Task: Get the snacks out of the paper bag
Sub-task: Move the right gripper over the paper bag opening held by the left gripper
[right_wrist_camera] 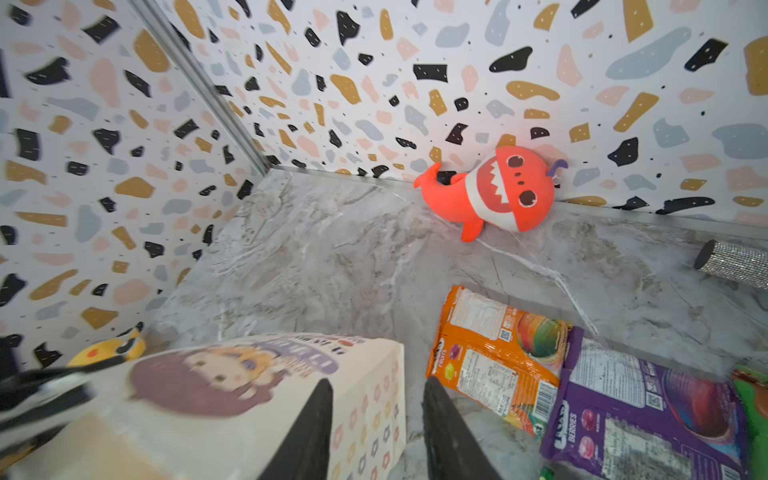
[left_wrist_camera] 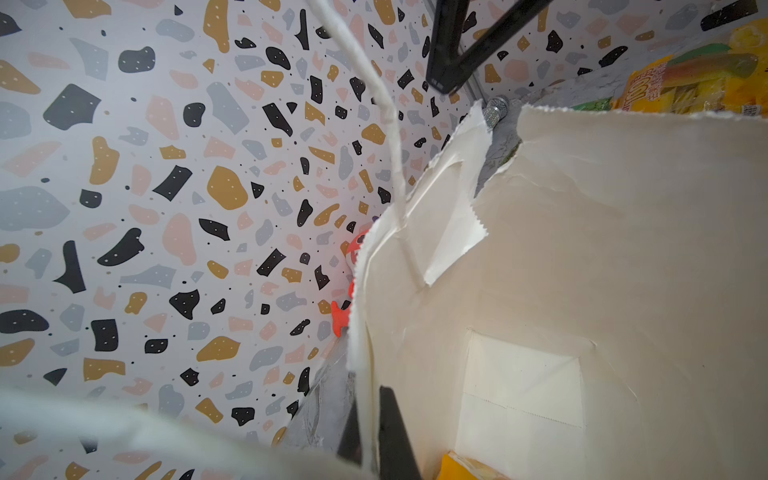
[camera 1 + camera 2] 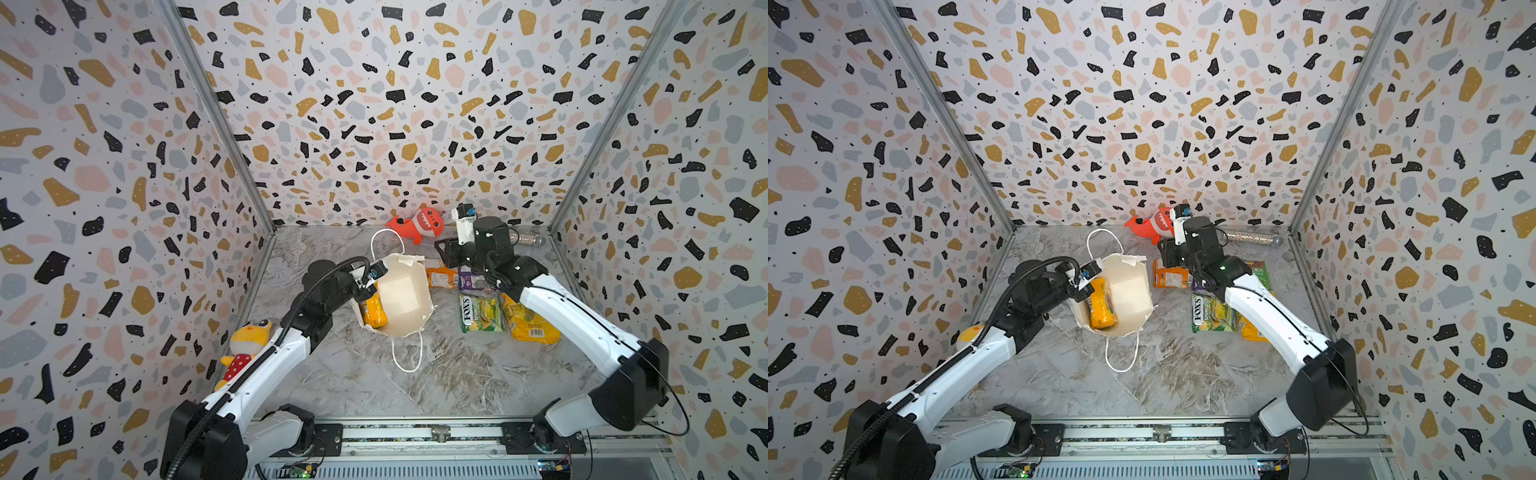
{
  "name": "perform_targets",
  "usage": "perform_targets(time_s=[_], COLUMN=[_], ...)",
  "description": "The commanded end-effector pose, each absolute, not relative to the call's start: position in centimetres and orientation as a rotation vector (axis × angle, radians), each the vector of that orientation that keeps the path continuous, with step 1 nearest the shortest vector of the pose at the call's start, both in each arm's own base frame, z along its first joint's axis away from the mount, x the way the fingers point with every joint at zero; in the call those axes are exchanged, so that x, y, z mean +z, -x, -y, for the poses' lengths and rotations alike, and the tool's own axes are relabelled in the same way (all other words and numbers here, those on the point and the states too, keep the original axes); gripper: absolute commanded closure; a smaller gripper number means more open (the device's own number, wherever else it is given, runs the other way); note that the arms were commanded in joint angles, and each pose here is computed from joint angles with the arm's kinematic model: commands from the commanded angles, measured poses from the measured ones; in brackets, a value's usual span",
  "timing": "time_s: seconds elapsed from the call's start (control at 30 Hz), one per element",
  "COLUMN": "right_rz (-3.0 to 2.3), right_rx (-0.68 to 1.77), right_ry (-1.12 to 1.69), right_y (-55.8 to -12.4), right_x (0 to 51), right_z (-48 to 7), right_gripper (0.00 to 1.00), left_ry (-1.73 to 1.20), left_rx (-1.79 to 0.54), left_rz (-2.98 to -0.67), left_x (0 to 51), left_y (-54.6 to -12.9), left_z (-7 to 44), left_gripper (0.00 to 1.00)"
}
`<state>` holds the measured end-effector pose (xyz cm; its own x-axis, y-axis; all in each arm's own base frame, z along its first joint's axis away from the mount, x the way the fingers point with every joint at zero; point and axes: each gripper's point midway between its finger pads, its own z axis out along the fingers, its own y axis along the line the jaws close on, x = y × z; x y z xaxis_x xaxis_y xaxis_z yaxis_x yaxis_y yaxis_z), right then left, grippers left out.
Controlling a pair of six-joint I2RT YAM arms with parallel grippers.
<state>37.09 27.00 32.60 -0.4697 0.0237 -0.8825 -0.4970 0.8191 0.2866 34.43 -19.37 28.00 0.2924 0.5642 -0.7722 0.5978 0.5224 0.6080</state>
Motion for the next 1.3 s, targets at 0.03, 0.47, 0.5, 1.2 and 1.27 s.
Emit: perform_targets(time_s=[0.03, 0.47, 0.5, 1.2, 1.27], right_rz=[-1.851, -1.958, -1.981, -2.178, -2.175], right_rx=[0.739, 0.854, 0.846, 0.838, 0.852], right_ry=[0.406, 0.639, 0.636, 0.589, 0.592], right_y=[-32.1, -25.6, -26.0, -28.1, -28.0], right_x=[37.0, 33.2, 32.4, 21.4, 21.2], right_z=[-28.9, -39.0, -39.4, -43.2, -43.3], right_gripper=[0.66, 0.74, 0.74, 0.61, 0.57], left_ry=[-1.087, -1.08, -1.081, -1.073, -1.072], left_rx=[-0.007, -0.034, -0.034, -0.043, -0.045], left_rz=[-1.242, -1.221, -1.222, -1.195, -1.19], left_x=[31.7, 32.6, 32.6, 33.2, 33.3], left_y=[-34.6, -34.0, -34.0, -33.4, -33.3], left_z=[19.7, 19.9, 19.9, 19.9, 20.0], left_gripper=[1.0, 1.0, 1.0, 1.0, 1.0])
